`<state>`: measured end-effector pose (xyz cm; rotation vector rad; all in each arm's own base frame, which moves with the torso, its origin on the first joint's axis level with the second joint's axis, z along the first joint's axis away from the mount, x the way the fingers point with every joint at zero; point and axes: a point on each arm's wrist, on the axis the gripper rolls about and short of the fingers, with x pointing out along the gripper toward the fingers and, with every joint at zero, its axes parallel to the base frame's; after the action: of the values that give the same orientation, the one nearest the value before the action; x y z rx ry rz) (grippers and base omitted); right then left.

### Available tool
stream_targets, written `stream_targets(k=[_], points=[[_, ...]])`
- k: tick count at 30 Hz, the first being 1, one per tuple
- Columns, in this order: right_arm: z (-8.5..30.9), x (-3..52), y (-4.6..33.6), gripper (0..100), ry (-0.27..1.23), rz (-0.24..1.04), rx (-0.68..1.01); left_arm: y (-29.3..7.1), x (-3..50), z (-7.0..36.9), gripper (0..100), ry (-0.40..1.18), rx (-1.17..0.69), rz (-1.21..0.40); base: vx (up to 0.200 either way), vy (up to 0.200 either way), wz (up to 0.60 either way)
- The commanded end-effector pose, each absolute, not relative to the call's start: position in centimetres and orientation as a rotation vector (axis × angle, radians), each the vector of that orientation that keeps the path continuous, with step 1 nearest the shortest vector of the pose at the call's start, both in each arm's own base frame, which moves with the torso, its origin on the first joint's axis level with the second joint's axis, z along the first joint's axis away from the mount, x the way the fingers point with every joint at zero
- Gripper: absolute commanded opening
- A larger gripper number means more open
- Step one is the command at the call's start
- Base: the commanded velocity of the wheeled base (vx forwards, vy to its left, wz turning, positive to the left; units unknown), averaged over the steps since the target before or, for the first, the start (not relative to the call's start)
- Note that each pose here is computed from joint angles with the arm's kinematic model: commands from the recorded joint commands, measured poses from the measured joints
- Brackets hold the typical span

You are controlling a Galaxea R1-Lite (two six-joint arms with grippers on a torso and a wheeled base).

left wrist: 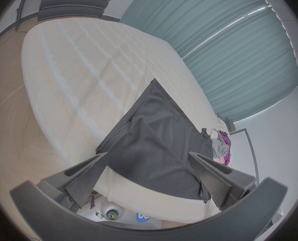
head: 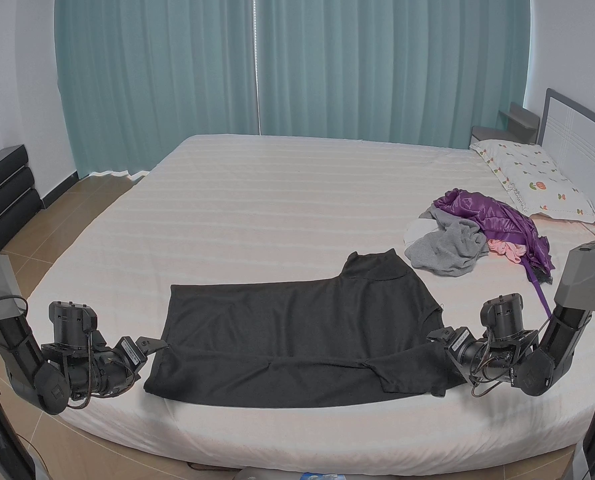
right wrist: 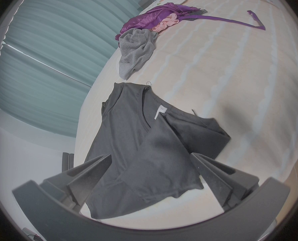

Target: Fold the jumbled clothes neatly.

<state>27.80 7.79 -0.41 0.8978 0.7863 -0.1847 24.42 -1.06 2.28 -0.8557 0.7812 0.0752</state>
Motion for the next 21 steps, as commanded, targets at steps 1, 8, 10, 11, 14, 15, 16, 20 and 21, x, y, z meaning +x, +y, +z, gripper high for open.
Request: stream_targets(k=[1,8,10,11,14,15,16,20,21], points=[[-0.54,27.8,7.82,100,0.794,-0.181,0.899,-1.07,24.47,2.22,100,0.783,-0.857,0.075,0.0,0.0,0.0],[-0.54,27.82,7.75,100,0.796,-0.18,0.904,-1.25,24.38,2.18,100,0.789,-0.848,0.069,0.0,0.0,0.0],[-0.54,27.84,7.66,100,0.794,-0.182,0.905,-1.25,24.38,2.18,100,0.789,-0.848,0.069,0.0,0.0,0.0],[-0.54,27.84,7.66,100,0.794,-0.182,0.905,-1.25,24.38,2.18,100,0.789,-0.848,0.069,0.0,0.0,0.0],[-0.52,27.86,7.67,100,0.792,-0.181,0.906,-1.25,24.5,2.2,100,0.786,-0.849,0.068,0.0,0.0,0.0],[-0.5,27.9,7.68,100,0.791,-0.179,0.907,-1.25,24.5,2.2,100,0.786,-0.849,0.068,0.0,0.0,0.0],[-0.5,27.9,7.68,100,0.791,-0.18,0.906,-1.25,24.55,2.23,100,0.783,-0.849,0.066,0.0,0.0,0.0],[-0.52,27.86,7.67,100,0.793,-0.18,0.906,-1.25,24.58,2.24,100,0.783,-0.849,0.066,0.0,0.0,0.0],[-0.52,27.86,7.67,100,0.793,-0.18,0.906,-1.25,24.58,2.24,100,0.783,-0.849,0.066,0.0,0.0,0.0]])
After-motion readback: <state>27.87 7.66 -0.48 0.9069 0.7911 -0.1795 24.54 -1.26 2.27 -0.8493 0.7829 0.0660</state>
